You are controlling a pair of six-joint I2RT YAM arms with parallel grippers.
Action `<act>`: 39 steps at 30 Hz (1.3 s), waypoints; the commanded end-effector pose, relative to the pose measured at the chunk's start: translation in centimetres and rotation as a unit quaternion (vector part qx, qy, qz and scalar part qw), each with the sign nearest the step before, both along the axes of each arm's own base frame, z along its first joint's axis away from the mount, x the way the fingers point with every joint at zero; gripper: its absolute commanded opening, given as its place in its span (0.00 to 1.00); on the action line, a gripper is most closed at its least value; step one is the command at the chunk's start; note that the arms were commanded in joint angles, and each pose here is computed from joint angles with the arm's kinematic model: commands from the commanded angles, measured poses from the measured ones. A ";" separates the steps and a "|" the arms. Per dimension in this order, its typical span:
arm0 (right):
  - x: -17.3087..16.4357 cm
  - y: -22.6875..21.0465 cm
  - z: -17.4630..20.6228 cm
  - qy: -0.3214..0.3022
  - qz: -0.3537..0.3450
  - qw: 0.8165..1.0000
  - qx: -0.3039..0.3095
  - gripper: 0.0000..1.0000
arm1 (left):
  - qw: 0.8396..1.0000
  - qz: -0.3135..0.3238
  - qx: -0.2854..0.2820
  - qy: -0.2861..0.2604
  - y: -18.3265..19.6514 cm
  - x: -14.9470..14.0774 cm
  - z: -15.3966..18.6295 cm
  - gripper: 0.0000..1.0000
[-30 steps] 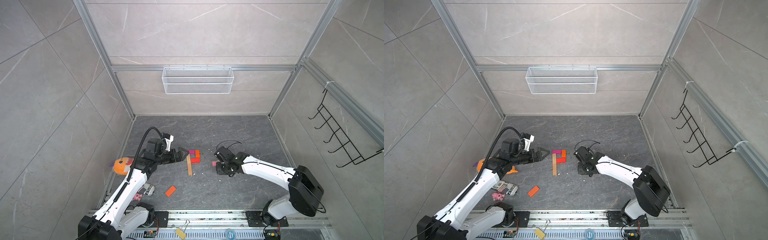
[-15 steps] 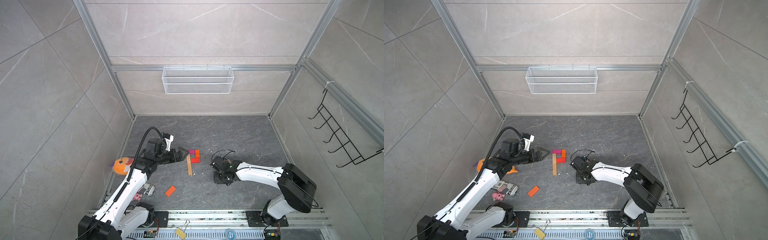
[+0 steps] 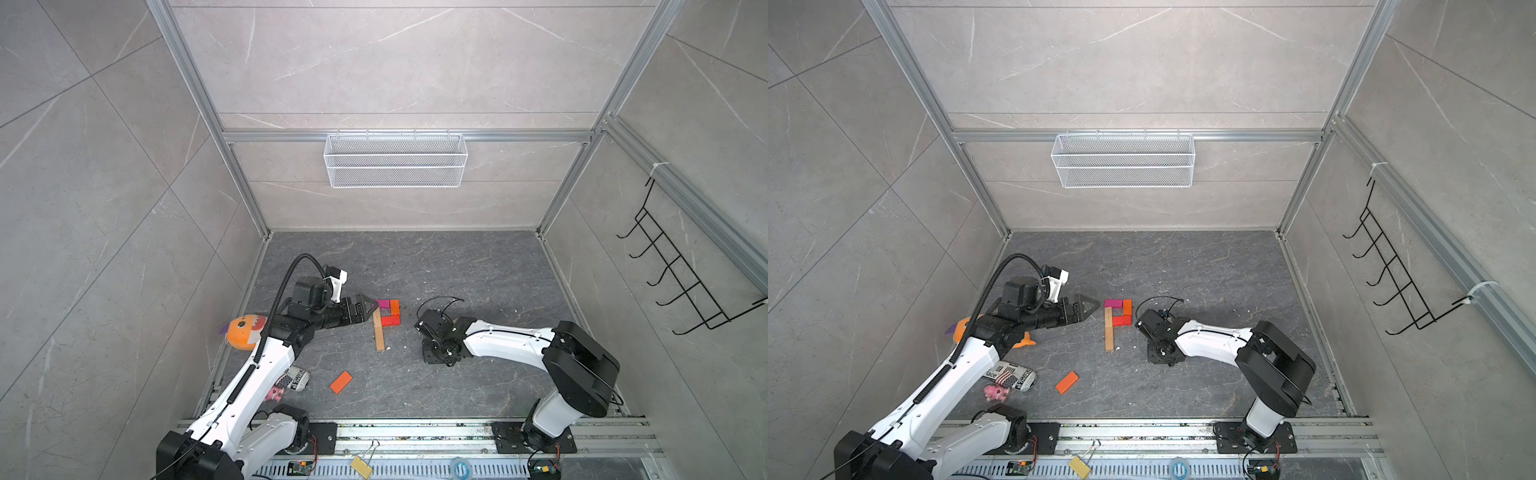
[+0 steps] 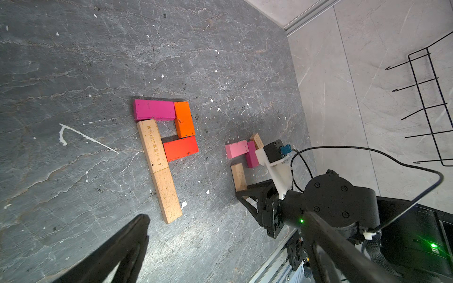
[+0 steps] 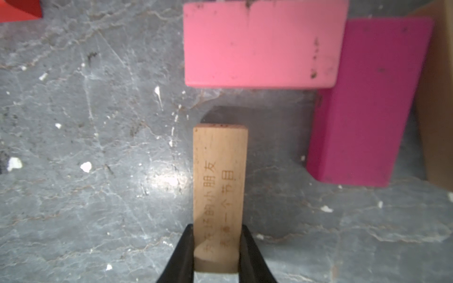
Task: Assemble the letter p with building blocks
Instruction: Assemble the building block at the center of the board.
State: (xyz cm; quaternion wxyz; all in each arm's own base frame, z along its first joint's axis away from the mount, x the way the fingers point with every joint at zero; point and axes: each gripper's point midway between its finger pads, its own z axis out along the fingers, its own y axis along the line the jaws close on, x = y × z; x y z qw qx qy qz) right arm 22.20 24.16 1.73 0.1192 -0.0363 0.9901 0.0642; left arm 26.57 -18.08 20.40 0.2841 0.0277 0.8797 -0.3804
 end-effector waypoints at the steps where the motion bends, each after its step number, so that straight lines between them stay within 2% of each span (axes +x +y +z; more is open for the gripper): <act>1: 0.2 -0.3 -0.3 0.002 0.001 1.000 -0.022 0.19 | 1.000 -0.006 -0.016 -0.005 -0.3 0.1 0.6 1.00; 24: 1.2 -0.8 -0.7 0.003 -0.007 0.999 -0.041 0.20 | 1.000 -0.007 -0.019 -0.006 -0.4 0.0 0.7 1.00; 39: 1.3 -0.4 -0.7 0.004 0.004 0.999 -0.032 0.20 | 1.000 -0.007 -0.019 -0.006 -0.4 0.0 0.8 1.00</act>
